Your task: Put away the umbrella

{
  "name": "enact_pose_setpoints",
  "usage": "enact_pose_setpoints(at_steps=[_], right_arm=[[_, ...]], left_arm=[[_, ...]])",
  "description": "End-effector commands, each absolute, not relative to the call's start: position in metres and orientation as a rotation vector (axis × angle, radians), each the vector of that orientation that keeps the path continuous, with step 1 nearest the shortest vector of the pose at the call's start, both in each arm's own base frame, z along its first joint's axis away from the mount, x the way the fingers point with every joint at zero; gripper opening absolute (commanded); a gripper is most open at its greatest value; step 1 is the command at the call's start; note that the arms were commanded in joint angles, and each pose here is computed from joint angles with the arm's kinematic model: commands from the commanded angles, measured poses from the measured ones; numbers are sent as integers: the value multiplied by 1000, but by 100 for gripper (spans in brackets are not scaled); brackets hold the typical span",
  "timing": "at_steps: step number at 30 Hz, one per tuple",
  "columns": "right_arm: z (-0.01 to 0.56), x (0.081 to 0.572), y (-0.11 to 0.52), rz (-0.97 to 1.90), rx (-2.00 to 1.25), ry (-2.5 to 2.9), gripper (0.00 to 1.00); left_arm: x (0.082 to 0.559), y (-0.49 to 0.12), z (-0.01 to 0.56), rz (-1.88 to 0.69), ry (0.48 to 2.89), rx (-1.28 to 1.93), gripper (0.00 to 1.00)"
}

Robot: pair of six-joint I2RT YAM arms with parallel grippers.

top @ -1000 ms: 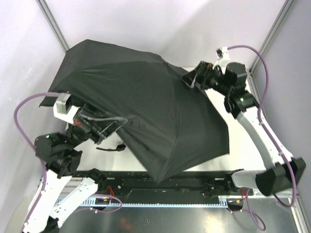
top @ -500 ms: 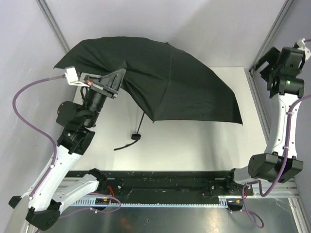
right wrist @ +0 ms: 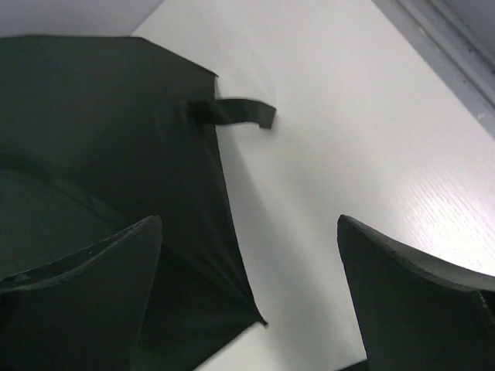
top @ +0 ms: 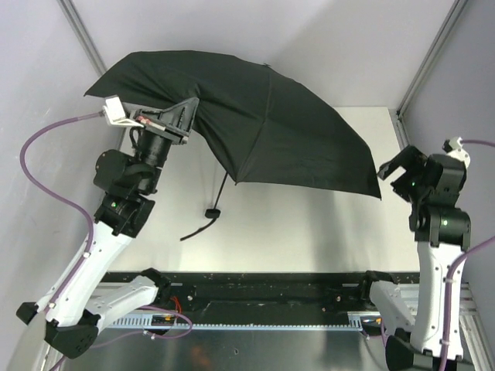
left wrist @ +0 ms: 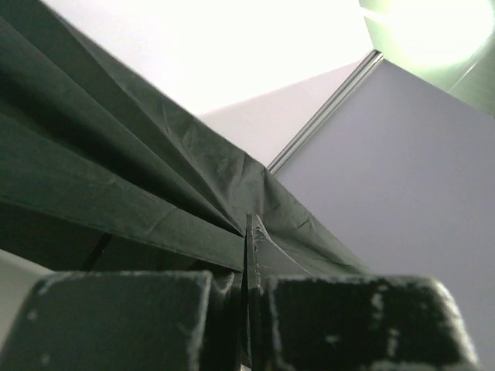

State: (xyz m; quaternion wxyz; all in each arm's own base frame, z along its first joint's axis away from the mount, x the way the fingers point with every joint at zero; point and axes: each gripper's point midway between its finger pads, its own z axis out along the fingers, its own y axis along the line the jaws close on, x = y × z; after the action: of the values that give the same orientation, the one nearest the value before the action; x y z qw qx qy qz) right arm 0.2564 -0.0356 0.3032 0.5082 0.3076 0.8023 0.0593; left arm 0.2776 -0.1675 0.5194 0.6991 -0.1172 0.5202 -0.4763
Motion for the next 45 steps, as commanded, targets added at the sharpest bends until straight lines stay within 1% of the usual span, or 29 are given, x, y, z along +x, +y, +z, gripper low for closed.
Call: enact_pose_setpoints(at_steps=[1, 5, 7, 11, 15, 17, 18, 21, 23, 25, 27, 30, 33, 36, 39, 42, 45], right_arm=[[265, 226, -25, 150, 843, 2023, 99], [228, 213, -36, 25, 906, 2096, 99], [205, 210, -31, 48, 941, 2164, 99], [172, 209, 12, 349, 981, 2259, 99], [141, 203, 27, 458, 1027, 2303, 99], [126, 204, 42, 559, 982, 2350, 97], [125, 207, 57, 666, 917, 2372, 97], [153, 220, 114, 1085, 631, 2328, 93], [189, 229, 143, 1260, 442, 2205, 92], [233, 241, 157, 1338, 324, 2023, 92], [273, 257, 151, 1371, 313, 1844, 93], [295, 288, 126, 1407, 427, 1737, 93], [273, 330, 114, 1429, 495, 1823, 90], [241, 357, 119, 1357, 445, 1948, 91], [205, 359, 123, 1204, 422, 2081, 94], [172, 342, 112, 926, 447, 2192, 97], [154, 313, 100, 849, 506, 2184, 99]], left_arm=[[272, -148, 559, -1040, 1051, -311, 0], [269, -146, 571, -1057, 1023, -323, 0], [271, -145, 573, -1058, 1020, -338, 0], [277, -145, 574, -1059, 1019, -367, 0], [285, -153, 574, -1088, 1035, -373, 0], [286, -159, 573, -1117, 1045, -372, 0], [286, -162, 573, -1129, 1049, -368, 0], [283, -172, 568, -1154, 1069, -349, 0], [281, -176, 562, -1168, 1085, -339, 0], [277, -181, 554, -1182, 1105, -329, 0], [271, -184, 547, -1182, 1119, -309, 0], [258, -188, 545, -1142, 1123, -233, 0], [244, -190, 557, -1087, 1115, -151, 0], [237, -200, 568, -1088, 1112, -110, 0], [237, -220, 571, -1077, 1124, -70, 0], [248, -228, 565, -1042, 1153, -105, 0], [256, -232, 562, -1040, 1160, -142, 0]])
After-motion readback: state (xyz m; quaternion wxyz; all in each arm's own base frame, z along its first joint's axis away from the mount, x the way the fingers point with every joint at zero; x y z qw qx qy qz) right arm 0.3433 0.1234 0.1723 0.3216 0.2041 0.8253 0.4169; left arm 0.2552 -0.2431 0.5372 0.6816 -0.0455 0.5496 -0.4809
